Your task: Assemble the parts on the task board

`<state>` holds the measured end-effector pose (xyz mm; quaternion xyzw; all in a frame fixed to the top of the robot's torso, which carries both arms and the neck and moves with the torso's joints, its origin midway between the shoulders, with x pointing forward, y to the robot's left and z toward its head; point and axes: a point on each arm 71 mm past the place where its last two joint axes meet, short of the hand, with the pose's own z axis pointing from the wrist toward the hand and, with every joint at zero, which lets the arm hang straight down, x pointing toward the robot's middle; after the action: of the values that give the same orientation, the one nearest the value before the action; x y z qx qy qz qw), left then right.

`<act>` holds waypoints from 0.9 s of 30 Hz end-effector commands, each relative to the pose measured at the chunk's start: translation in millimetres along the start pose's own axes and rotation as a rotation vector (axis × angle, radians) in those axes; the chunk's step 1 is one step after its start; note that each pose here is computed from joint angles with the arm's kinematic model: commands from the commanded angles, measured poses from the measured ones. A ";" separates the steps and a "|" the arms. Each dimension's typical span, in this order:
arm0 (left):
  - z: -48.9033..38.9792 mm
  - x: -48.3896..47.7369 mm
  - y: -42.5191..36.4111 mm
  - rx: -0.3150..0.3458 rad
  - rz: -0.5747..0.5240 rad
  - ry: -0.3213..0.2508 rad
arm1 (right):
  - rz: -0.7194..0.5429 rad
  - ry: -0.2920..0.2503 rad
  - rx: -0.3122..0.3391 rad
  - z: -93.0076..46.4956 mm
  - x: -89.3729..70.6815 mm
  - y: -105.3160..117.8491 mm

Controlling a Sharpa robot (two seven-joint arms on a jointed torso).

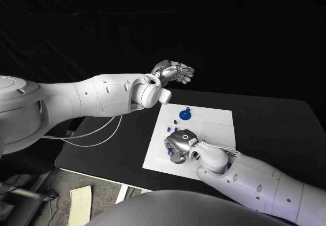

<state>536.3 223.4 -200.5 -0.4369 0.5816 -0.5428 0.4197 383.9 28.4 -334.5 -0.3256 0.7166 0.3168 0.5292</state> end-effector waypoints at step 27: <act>-0.1 0.7 -2.0 0.011 -0.008 0.007 | 0.055 -0.024 0.019 -2.6 2.8 -3.9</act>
<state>536.1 224.3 -200.5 -0.4374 0.5815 -0.5424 0.4200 384.8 24.3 -338.4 -0.3036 0.7267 0.3233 0.5246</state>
